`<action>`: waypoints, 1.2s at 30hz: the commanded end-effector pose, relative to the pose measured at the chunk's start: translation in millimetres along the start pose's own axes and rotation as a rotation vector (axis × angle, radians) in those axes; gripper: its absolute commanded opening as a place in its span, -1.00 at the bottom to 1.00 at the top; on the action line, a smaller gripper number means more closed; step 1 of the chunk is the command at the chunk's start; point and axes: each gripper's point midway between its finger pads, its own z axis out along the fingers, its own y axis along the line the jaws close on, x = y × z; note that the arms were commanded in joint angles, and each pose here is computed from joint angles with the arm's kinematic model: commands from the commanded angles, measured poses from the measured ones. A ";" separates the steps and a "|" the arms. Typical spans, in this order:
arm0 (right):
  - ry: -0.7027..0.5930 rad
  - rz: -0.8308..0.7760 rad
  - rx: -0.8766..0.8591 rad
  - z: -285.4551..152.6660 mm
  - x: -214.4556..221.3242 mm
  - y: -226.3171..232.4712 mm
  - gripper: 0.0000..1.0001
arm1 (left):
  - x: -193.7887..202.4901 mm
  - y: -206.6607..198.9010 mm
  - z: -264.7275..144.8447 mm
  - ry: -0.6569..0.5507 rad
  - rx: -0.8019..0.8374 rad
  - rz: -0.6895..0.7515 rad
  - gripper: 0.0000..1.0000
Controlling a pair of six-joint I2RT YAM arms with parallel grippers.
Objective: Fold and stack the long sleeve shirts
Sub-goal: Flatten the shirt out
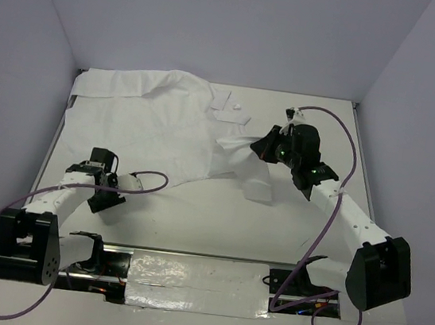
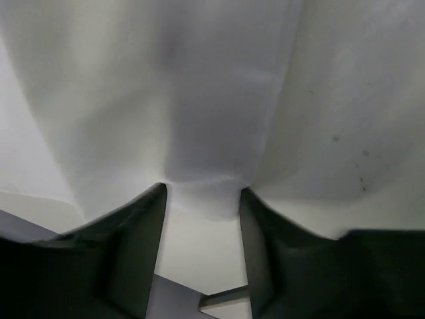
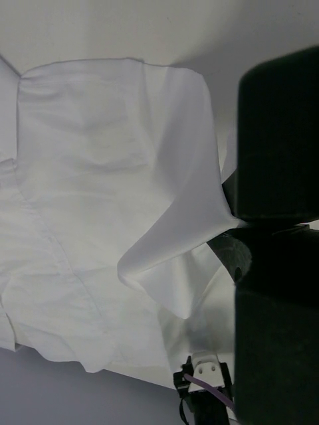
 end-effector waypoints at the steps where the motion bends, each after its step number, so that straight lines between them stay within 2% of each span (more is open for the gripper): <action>1: -0.058 0.002 0.001 -7.4 -13.8 -2.5 -1.00 | -17.0 8.4 14.2 -0.077 -0.032 -0.026 0.12; 2: -0.062 0.017 0.016 -8.4 -15.3 -10.1 -1.00 | -15.5 9.1 17.2 -0.063 -0.030 -0.028 -0.29; 3: -0.059 0.028 0.017 -9.5 -13.1 -13.4 -1.00 | -19.2 19.2 18.8 -0.072 -0.072 -0.065 -0.99; 5: -0.067 0.042 0.027 -12.0 -15.0 -18.7 -1.00 | -22.0 27.5 20.6 -0.071 -0.092 -0.101 -1.00; 8: -0.085 0.002 0.050 -15.4 -21.6 -24.3 -1.00 | -43.9 58.0 7.3 -0.154 -0.171 -0.197 -1.00; 11: -0.054 -0.018 0.089 -10.9 -17.7 -33.8 -1.00 | -73.7 103.5 -16.4 -0.262 -0.274 -0.293 -1.00; 12: -0.051 -0.029 0.110 -3.9 -23.4 -42.2 -1.00 | -92.8 132.7 -38.2 -0.329 -0.327 -0.334 -1.00; 14: -0.035 -0.018 0.110 11.3 -40.0 -55.4 -1.00 | -111.8 162.3 -46.5 -0.353 -0.336 -0.364 -1.00; 15: -0.126 -0.022 0.110 4.6 -101.7 -53.6 -1.00 | -135.9 206.6 -87.2 -0.437 -0.421 -0.395 -1.00; 16: -0.159 -0.020 0.107 3.2 -131.9 -52.6 -1.00 | -149.1 228.0 -90.5 -0.447 -0.428 -0.411 -1.00; 17: -0.242 -0.051 0.077 -3.4 -196.5 -32.4 -1.00 | -173.1 273.5 -151.8 -0.562 -0.532 -0.443 -1.00; 19: -0.338 -0.094 0.094 -15.1 -261.1 -27.6 -1.00 | -199.1 315.9 -192.5 -0.667 -0.607 -0.473 -1.00; 20: -0.478 -0.194 0.065 -55.6 -322.1 14.3 -1.00 | -214.3 348.0 -268.3 -0.820 -0.726 -0.503 -1.00; 21: -0.531 -0.242 0.051 -70.9 -343.6 31.0 -1.00 | -221.9 360.1 -297.1 -0.885 -0.763 -0.511 -1.00; 22: -0.570 -0.280 0.045 -81.4 -359.0 42.1 -1.00 | -234.8 376.4 -351.1 -1.009 -0.823 -0.510 -1.00; 23: -0.660 -0.351 0.016 -112.1 -383.0 70.4 -1.00 | -240.9 379.3 -373.4 -1.063 -0.831 -0.484 -1.00; 25: -0.735 -0.414 -0.008 -140.4 -395.0 93.3 -1.00 | -261.0 381.3 -408.9 -1.172 -0.831 -0.398 -1.00; 27: -0.738 -0.455 -0.004 -142.7 -389.3 92.4 -1.00 | -268.7 383.1 -416.2 -1.204 -0.842 -0.370 -1.00; 28: -0.788 -0.483 -0.013 -162.8 -390.6 104.6 -1.00 | -269.7 380.9 -421.3 -1.204 -0.864 -0.334 -1.00; 29: -0.753 -0.469 0.014 -149.4 -379.0 88.3 -1.00 | -270.9 382.3 -401.7 -1.171 -0.850 -0.336 -1.00; 30: -0.757 -0.484 0.027 -152.1 -375.1 86.6 -1.00 | -268.5 379.1 -412.7 -1.190 -0.881 -0.320 -1.00; 31: -0.774 -0.500 0.029 -165.7 -370.6 92.4 -1.00 | -267.8 376.6 -407.0 -1.170 -0.882 -0.292 -1.00; 32: -0.729 -0.488 0.048 -154.4 -356.5 78.9 -1.00 | -270.1 371.8 -386.4 -1.143 -0.841 -0.275 -1.00; 33: -0.738 -0.494 0.057 -168.0 -349.3 82.7 -1.00 | -266.1 362.2 -394.2 -1.147 -0.843 -0.251 -1.00; 35: -0.666 -0.479 0.095 -156.9 -319.7 61.1 -1.00 | -265.8 346.5 -364.7 -1.086 -0.787 -0.168 -1.00; 36: -0.696 -0.482 0.112 -177.9 -311.9 66.4 -1.00 | -257.7 334.4 -367.1 -1.062 -0.780 -0.141 -1.00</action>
